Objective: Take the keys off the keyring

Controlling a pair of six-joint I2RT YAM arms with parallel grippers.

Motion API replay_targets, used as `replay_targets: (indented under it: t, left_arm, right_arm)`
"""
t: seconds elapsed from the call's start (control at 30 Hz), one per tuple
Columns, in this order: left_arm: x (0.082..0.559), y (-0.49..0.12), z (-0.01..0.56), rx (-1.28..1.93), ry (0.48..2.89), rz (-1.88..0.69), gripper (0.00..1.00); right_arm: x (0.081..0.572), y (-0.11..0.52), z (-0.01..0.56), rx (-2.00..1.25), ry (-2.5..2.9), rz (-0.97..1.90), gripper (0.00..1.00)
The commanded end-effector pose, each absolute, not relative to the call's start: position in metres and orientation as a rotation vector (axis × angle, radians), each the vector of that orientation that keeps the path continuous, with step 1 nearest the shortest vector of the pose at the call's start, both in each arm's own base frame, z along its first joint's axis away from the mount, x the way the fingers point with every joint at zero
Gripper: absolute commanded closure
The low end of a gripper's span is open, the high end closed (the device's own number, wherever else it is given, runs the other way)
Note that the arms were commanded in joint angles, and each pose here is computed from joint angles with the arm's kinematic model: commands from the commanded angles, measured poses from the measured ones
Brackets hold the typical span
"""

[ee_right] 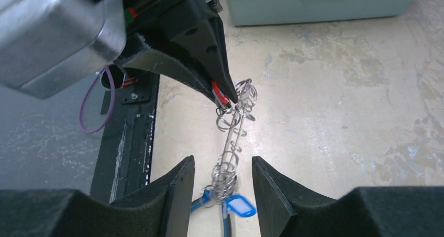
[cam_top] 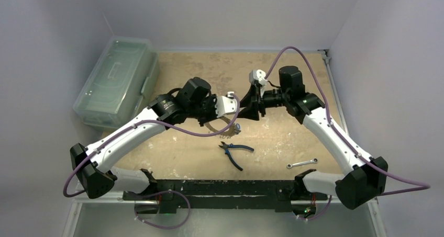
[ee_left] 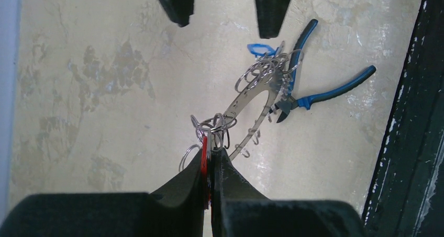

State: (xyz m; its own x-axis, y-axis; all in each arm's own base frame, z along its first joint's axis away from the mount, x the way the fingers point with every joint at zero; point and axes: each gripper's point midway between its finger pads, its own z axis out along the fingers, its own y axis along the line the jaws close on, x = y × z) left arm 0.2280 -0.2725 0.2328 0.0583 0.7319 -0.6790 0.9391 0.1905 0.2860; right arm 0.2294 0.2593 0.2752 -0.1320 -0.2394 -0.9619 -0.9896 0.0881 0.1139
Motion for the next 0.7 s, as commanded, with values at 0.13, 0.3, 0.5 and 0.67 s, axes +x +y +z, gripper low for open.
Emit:
replay_targets:
  t: [0.13, 0.3, 0.5, 0.67]
  left_arm:
    - [0.232, -0.288, 0.268, 1.411, 1.722, -0.482, 1.00]
    - [0.231, -0.292, 0.271, 1.408, 1.715, -0.515, 1.00]
    - [0.213, -0.296, 0.284, 1.522, 1.566, -0.618, 1.00]
    - [0.195, -0.290, 0.290, 1.744, 1.286, -0.578, 1.00]
  right_arm:
    - [0.230, 0.265, 0.279, -1.220, 1.508, 1.171, 0.54]
    - [0.229, 0.273, 0.277, -1.219, 1.488, 1.209, 0.55]
    - [0.225, 0.280, 0.285, -1.302, 1.387, 1.222, 0.56]
    - [0.226, 0.275, 0.299, -1.406, 1.297, 1.138, 0.55]
